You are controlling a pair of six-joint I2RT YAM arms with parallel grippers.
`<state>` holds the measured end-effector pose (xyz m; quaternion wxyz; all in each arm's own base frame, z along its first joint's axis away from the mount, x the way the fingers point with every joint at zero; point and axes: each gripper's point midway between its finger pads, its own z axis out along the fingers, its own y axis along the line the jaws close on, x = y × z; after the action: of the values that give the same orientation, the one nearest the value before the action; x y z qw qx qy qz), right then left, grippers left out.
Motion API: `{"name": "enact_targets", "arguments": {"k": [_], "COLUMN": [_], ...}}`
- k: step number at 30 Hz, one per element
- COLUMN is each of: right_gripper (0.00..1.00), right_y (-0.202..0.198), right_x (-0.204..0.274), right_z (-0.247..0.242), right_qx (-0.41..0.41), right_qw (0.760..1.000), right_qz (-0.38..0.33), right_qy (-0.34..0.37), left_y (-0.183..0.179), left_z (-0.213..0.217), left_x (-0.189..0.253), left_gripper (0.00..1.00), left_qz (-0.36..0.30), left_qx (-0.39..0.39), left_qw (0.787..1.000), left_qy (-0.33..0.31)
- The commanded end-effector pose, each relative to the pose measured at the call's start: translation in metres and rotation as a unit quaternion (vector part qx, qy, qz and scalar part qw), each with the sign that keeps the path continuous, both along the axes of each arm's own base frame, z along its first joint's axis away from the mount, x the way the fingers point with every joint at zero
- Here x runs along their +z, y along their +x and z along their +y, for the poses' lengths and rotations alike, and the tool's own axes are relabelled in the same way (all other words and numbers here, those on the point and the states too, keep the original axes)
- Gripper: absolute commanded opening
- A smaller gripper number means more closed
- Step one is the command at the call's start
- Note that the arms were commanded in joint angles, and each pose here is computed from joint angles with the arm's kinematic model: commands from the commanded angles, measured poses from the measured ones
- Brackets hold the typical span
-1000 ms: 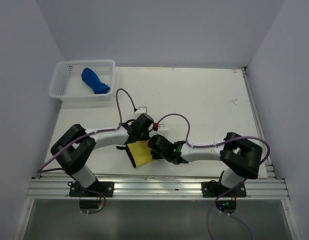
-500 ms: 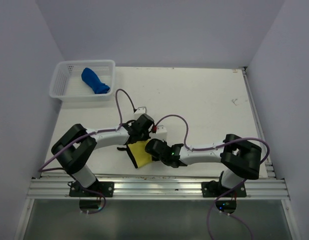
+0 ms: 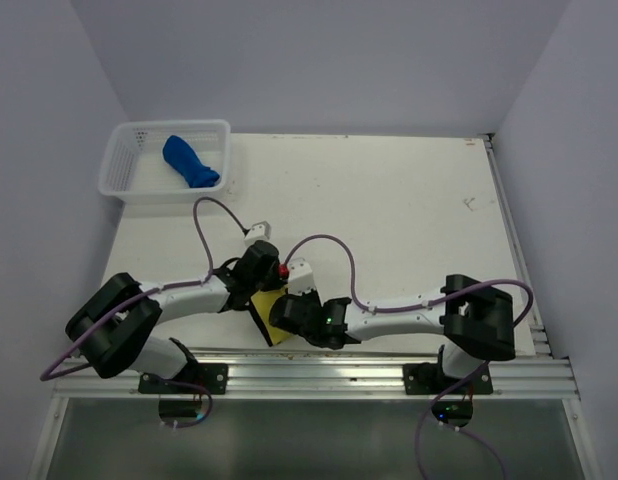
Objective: Roll the towels
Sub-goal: Roll the towel
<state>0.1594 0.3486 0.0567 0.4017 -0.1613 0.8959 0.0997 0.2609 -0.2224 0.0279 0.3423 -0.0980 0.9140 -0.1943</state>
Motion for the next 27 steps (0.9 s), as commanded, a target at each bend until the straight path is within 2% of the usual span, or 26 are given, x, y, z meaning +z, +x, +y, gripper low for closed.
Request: {"name": "enact_targets", "arguments": {"k": [1, 9, 16, 27], "right_gripper": [0.0, 0.0, 0.0, 0.0], "right_y": [-0.005, -0.006, -0.003, -0.006], "right_x": [0.004, 0.004, 0.012, 0.007], "right_z": [-0.005, -0.009, -0.004, -0.007], "right_qx": [0.02, 0.03, 0.049, 0.076], "right_qw": [0.997, 0.991, 0.984, 0.959], "right_qz": [-0.036, -0.057, -0.088, -0.13], "right_qy": [-0.067, -0.114, -0.145, -0.24], "left_y": [0.031, 0.043, 0.047, 0.03], "left_z": [-0.004, -0.001, 0.0, 0.012], "left_x": [0.031, 0.043, 0.076, 0.042], "left_gripper": [0.0, 0.0, 0.0, 0.0], "left_qz": [-0.077, -0.103, -0.188, -0.18], "left_qx": [0.025, 0.035, 0.028, 0.032], "left_qw": [0.995, 0.991, 0.973, 0.969], "left_qy": [-0.05, -0.075, -0.128, -0.164]}}
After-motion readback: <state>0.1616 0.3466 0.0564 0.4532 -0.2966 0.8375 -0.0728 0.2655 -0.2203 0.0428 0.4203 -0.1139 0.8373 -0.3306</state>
